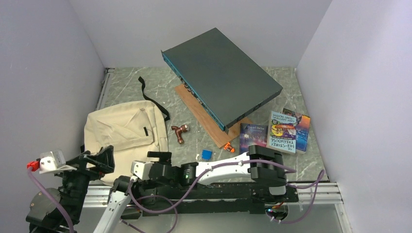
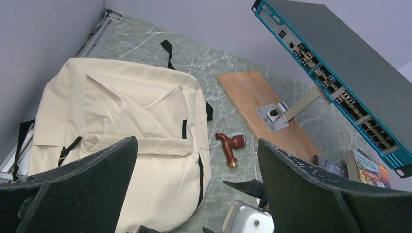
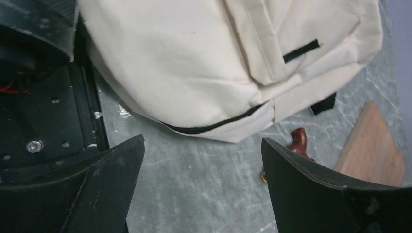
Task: Pack the student bag
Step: Adjust the student bag at the center of the board.
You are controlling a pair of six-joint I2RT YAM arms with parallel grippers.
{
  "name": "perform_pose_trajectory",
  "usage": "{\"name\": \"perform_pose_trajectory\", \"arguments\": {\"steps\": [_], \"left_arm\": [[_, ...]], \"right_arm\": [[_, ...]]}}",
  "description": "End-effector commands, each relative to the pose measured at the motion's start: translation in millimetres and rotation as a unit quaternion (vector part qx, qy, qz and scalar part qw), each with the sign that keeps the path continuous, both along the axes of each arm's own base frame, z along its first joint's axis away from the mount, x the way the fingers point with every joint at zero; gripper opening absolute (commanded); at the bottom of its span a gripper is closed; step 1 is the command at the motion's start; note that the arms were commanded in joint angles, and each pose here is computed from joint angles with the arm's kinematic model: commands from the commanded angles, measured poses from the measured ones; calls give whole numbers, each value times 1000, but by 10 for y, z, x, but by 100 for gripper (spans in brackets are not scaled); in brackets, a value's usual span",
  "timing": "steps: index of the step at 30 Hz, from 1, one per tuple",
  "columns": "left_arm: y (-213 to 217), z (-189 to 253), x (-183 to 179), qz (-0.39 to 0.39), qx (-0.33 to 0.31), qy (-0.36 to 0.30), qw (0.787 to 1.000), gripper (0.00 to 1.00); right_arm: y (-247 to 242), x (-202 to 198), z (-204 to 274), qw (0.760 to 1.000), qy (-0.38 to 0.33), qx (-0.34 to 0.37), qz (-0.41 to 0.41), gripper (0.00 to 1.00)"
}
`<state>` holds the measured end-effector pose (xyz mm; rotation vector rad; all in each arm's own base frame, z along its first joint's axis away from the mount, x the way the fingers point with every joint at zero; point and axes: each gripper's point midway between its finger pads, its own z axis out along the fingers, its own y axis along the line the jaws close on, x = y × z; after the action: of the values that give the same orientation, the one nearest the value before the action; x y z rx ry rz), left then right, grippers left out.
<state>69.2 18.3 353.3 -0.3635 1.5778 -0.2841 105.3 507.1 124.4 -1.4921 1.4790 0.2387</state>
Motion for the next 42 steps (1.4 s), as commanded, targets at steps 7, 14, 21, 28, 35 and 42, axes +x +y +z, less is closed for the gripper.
{"name": "perform_pose_trajectory", "arguments": {"steps": [7,14,21,28,35,42], "left_arm": [[-86,-67,127,-15,9,16,1000,100],[-134,-76,190,-23,8,20,1000,100],[-155,-109,198,-27,5,25,999,100],[-237,-189,238,-44,-4,36,998,100],[-356,-288,349,-67,-8,56,996,99],[-497,-453,501,-93,-7,95,991,99]], "right_arm": [[273,-281,-141,988,22,105,111,93],[322,-166,-347,981,-13,148,127,92],[450,-33,-438,976,-48,164,138,83],[389,315,-416,980,-61,173,73,68],[214,455,-124,975,-15,212,61,11],[72,487,346,976,14,211,57,0]]}}
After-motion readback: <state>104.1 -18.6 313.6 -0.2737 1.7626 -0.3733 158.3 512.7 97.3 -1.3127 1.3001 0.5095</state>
